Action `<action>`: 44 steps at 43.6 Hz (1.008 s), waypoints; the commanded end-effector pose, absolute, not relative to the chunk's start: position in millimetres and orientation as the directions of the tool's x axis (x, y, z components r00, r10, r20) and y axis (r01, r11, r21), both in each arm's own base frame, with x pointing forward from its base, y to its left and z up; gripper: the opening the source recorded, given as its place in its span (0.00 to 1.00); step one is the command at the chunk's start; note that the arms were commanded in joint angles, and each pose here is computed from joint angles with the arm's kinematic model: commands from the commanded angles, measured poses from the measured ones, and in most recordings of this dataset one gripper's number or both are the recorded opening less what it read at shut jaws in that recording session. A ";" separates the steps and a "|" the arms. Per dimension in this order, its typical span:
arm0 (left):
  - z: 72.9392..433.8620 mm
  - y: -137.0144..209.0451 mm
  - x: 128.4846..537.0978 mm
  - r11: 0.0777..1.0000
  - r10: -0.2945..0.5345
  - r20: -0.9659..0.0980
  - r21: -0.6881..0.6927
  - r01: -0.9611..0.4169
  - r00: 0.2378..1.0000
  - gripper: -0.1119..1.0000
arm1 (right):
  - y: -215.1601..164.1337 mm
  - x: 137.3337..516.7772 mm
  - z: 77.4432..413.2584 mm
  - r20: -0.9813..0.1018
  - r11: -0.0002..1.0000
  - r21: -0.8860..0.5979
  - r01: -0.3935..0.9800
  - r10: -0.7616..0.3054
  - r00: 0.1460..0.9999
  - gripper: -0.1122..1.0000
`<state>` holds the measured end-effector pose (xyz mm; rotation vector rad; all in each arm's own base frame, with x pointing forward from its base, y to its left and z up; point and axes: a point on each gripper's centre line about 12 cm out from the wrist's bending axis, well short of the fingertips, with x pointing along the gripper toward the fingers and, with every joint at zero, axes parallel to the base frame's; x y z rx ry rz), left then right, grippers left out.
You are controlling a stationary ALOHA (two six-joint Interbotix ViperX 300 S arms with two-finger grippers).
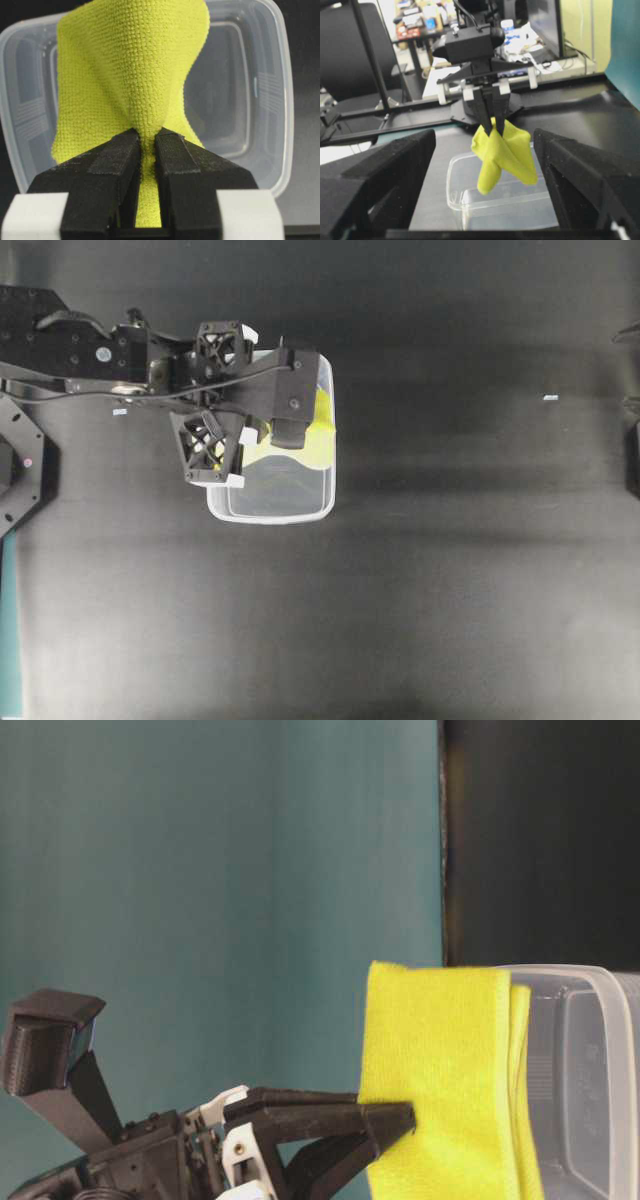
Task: Place the yellow towel into the container with the left arm.
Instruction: 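Lower the towel into the container and open the left gripper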
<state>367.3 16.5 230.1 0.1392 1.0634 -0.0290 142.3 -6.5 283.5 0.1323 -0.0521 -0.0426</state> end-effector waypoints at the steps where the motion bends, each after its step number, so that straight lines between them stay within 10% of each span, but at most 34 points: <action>1: 231.8 17.3 368.1 0.991 0.047 -0.853 0.105 0.082 0.519 0.16 | -7.0 143.0 291.1 0.072 0.990 0.137 0.039 -0.049 0.996 0.79; 14: 198.0 18.1 366.4 0.992 0.045 -0.874 0.097 0.083 0.484 0.22 | -7.0 142.3 295.0 0.081 0.990 0.137 0.037 -0.049 0.995 0.79; 23: 207.7 29.2 358.9 0.994 0.063 -0.840 0.101 0.041 0.538 0.90 | -6.8 138.7 301.6 0.095 0.990 0.137 0.035 -0.049 0.994 0.79; 44: 306.7 19.2 300.8 0.996 0.065 -0.483 0.081 -0.029 0.873 0.87 | -7.8 135.9 302.0 0.061 0.989 0.137 0.048 -0.057 0.996 0.79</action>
